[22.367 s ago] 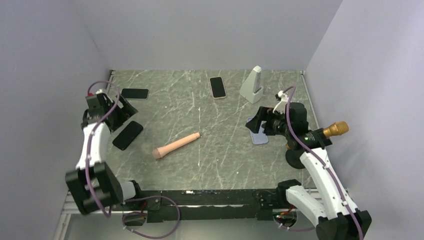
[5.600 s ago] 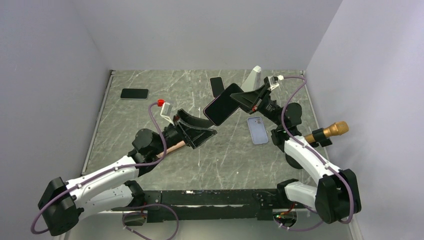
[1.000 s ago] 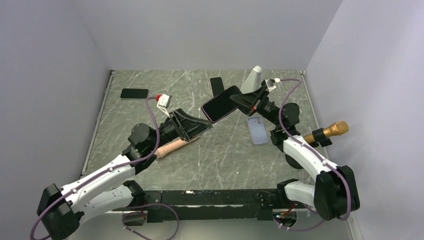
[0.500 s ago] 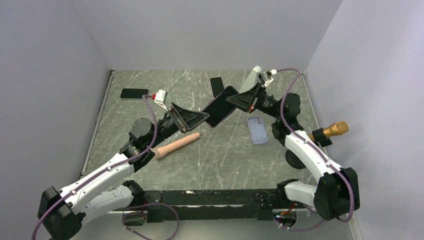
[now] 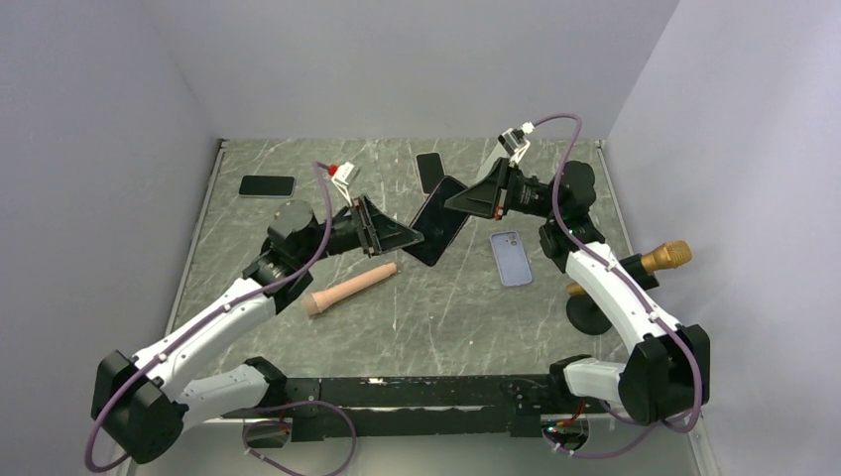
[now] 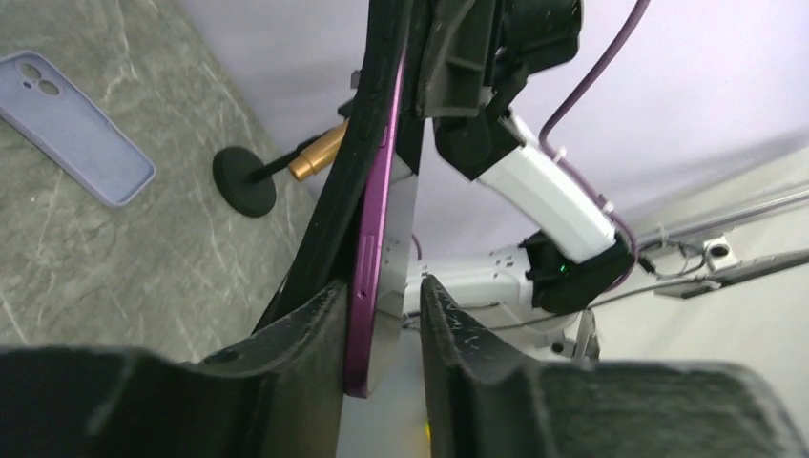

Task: Take the phone out of the phone case
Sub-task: Remove the phone case from the phone.

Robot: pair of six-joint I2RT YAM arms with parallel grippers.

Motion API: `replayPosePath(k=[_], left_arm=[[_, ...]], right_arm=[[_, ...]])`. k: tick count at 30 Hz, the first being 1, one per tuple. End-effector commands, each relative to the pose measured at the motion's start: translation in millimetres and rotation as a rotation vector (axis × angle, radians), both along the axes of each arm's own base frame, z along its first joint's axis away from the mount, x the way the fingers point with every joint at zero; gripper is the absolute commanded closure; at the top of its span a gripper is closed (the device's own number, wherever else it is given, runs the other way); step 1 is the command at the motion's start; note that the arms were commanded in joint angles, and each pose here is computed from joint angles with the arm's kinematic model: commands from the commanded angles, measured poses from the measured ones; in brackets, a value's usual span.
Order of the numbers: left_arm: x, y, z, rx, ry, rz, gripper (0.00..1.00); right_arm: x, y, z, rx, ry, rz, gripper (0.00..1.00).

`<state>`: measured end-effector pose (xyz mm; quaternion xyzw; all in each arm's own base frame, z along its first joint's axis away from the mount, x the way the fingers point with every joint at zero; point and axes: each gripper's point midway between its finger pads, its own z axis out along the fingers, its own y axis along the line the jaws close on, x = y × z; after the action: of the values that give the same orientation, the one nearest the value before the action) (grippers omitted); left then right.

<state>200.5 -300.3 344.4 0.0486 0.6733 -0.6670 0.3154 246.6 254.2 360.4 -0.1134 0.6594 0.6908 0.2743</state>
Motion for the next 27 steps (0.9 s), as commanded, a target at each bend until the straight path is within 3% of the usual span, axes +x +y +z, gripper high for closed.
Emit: replayPosePath(k=[1, 6, 17, 19, 20, 23, 27], left_arm=[[-15.1, -9.2, 3.5, 0.026, -0.066, -0.138, 0.67], [-16.0, -9.6, 8.5, -0.008, -0.098, -0.134, 0.71], [-17.4, -15.8, 8.1, -0.015, -0.077, -0.180, 1.00], [-15.7, -14.7, 9.1, -0.009, -0.081, -0.153, 1.00], [-13.3, -12.6, 9.2, -0.003, -0.081, -0.125, 1.00], [-5.3, -1.0, 12.3, 0.007, -0.062, -0.008, 1.00], [1.5, 13.5, 25.1, -0.060, -0.050, 0.109, 1.00]], right_arm=[[-25.8, 1.1, 20.8, -0.003, -0.101, 0.097, 1.00], [-26.6, 2.0, 21.4, -0.003, -0.100, 0.105, 1.00], [-23.9, 6.2, 21.7, -0.055, -0.127, 0.068, 1.00], [-22.4, 6.5, 20.6, -0.065, -0.126, 0.054, 1.00], [-20.9, 6.5, 18.7, -0.068, -0.119, 0.045, 0.96], [-13.8, 5.7, 10.6, -0.080, -0.093, -0.003, 0.66], [-8.5, 5.3, -1.3, -0.061, -0.046, -0.047, 0.34]])
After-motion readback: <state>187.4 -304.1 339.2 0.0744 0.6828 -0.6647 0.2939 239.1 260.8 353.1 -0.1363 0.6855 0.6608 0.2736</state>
